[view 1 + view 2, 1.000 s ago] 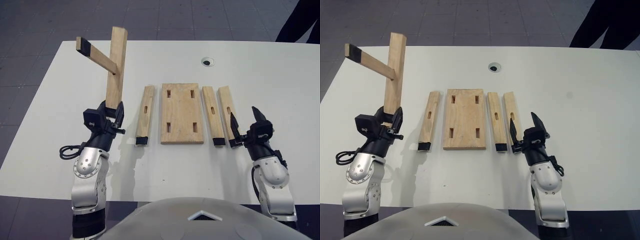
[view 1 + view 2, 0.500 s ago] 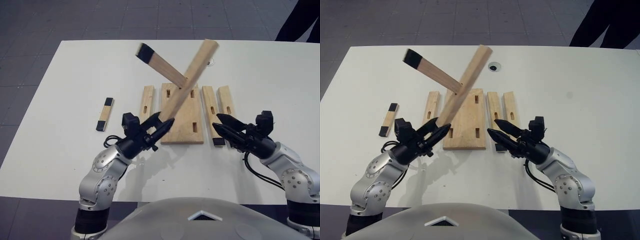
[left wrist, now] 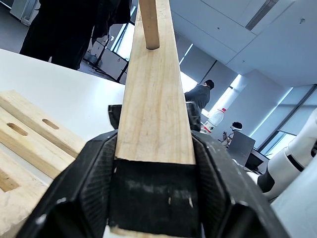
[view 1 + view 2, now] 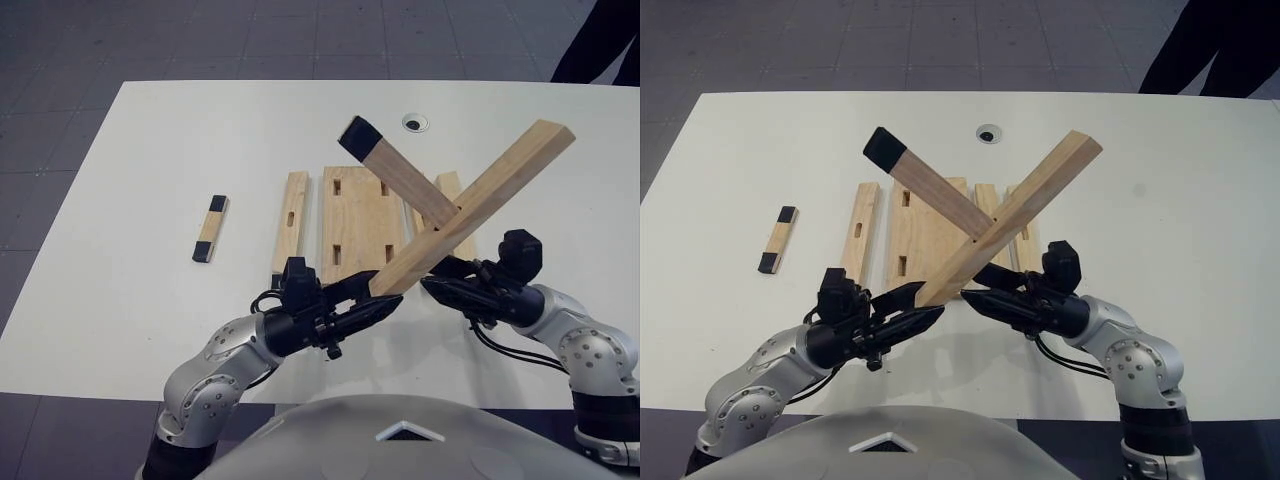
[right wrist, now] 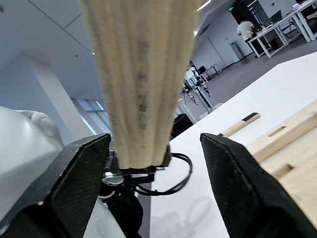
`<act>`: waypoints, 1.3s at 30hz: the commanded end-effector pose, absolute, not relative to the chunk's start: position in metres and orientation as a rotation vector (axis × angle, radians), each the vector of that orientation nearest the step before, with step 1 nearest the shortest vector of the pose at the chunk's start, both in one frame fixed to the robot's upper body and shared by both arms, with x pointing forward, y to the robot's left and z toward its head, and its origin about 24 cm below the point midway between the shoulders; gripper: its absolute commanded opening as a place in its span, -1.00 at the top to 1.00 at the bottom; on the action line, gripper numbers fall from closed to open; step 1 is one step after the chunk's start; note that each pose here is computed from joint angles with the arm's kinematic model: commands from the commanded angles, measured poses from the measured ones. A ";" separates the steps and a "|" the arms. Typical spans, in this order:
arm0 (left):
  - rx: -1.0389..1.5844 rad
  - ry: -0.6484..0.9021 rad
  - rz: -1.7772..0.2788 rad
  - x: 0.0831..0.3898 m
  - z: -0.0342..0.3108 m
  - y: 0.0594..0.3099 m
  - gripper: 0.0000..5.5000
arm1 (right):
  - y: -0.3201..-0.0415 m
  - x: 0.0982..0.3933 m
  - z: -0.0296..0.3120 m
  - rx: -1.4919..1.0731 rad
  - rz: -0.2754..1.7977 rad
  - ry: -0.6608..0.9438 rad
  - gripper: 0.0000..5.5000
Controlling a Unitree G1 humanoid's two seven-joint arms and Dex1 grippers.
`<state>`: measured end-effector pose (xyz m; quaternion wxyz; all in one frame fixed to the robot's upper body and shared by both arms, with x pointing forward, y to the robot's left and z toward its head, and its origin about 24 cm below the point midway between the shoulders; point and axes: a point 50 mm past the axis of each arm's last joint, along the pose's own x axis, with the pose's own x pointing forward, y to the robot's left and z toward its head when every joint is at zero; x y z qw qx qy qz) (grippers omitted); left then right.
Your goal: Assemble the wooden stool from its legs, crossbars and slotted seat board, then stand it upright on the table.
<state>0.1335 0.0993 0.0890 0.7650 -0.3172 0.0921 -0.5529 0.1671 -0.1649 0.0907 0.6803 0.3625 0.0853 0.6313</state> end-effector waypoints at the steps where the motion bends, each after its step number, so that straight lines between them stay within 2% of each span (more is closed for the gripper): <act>1: -0.691 0.188 -1.219 0.134 0.092 0.100 0.24 | -0.174 0.159 0.093 0.822 1.482 0.204 -0.21; 3: -0.698 0.178 -1.212 0.136 0.093 0.101 0.24 | -0.177 0.158 0.090 0.816 1.476 0.212 -0.21; 12: -0.701 0.176 -1.219 0.132 0.093 0.100 0.24 | -0.174 0.162 0.090 0.780 1.442 0.200 -0.77; 14: -0.699 0.176 -1.218 0.132 0.093 0.100 0.24 | -0.173 0.164 0.090 0.774 1.431 0.195 -0.80; 31: -0.683 0.114 -1.185 0.137 0.092 0.095 0.24 | -0.143 0.183 0.109 0.835 1.338 0.115 -0.80; 37: -0.679 0.101 -1.177 0.140 0.091 0.092 0.24 | -0.140 0.188 0.111 0.841 1.306 0.099 -0.49; 39: -0.677 0.104 -1.169 0.141 0.089 0.092 0.24 | -0.138 0.188 0.114 0.840 1.312 0.092 -0.32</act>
